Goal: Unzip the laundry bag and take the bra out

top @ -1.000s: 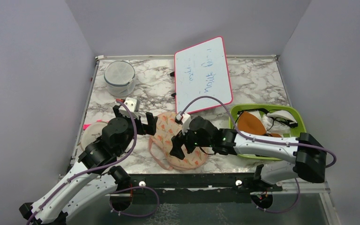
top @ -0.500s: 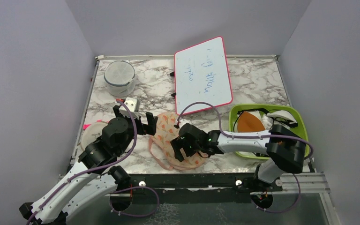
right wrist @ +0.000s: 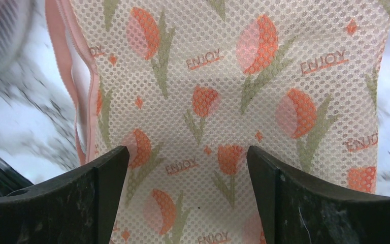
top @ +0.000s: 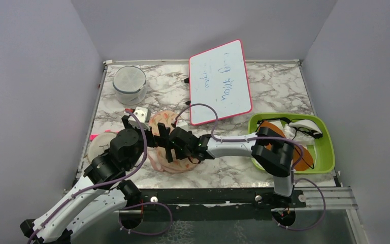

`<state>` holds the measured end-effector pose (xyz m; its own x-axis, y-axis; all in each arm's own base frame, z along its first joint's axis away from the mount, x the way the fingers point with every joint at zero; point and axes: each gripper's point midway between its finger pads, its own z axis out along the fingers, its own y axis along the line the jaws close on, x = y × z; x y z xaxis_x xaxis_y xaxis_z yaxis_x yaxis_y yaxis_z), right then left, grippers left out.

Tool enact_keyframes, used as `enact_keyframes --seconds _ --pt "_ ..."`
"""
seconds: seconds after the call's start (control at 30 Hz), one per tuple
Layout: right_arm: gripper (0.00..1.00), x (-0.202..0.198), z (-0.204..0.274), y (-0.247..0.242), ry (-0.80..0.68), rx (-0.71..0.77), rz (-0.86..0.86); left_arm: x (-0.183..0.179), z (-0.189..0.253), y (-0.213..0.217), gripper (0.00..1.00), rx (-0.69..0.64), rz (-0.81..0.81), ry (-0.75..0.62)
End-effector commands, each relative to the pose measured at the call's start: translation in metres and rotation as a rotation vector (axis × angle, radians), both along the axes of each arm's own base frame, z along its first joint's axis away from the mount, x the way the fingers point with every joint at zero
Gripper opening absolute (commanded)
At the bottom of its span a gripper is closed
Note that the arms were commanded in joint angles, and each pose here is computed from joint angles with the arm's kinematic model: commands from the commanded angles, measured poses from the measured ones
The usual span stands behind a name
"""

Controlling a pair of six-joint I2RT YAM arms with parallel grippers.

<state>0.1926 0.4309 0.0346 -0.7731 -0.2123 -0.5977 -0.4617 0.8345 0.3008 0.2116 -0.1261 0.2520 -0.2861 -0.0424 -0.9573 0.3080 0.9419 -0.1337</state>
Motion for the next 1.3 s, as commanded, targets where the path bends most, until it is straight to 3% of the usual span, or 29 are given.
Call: enact_keyframes --seconds 0.0,0.13,0.27,0.37,0.53,0.8,0.93,1.27 --pt "0.86 0.029 0.005 0.027 -0.01 0.069 -0.115 -0.001 -0.001 0.006 0.99 -0.003 0.03 -0.005" --pt "0.86 0.051 0.033 0.044 0.033 0.162 -0.12 -0.003 0.0 0.008 0.99 -0.004 0.037 -0.005" --pt "0.9 0.059 0.103 0.052 -0.109 0.242 -0.006 -0.005 0.003 0.01 0.99 -0.018 0.044 -0.018" --pt "0.94 0.065 0.132 0.025 -0.222 0.225 0.038 -0.006 0.005 0.012 0.99 -0.023 0.052 -0.023" --pt "1.0 0.105 0.146 -0.077 -0.308 0.154 -0.08 -0.004 0.003 0.012 0.99 -0.013 0.057 -0.019" --pt "1.0 0.144 0.24 -0.264 -0.574 0.115 -0.318 0.007 0.012 0.004 0.99 0.049 0.038 -0.049" --pt "1.0 0.145 0.281 -0.331 -0.625 0.103 -0.435 0.028 0.058 0.002 0.99 0.092 0.104 -0.091" --pt "1.0 0.074 0.427 -0.366 -0.909 0.16 -0.484 0.056 0.26 -0.01 0.99 0.011 0.116 -0.335"
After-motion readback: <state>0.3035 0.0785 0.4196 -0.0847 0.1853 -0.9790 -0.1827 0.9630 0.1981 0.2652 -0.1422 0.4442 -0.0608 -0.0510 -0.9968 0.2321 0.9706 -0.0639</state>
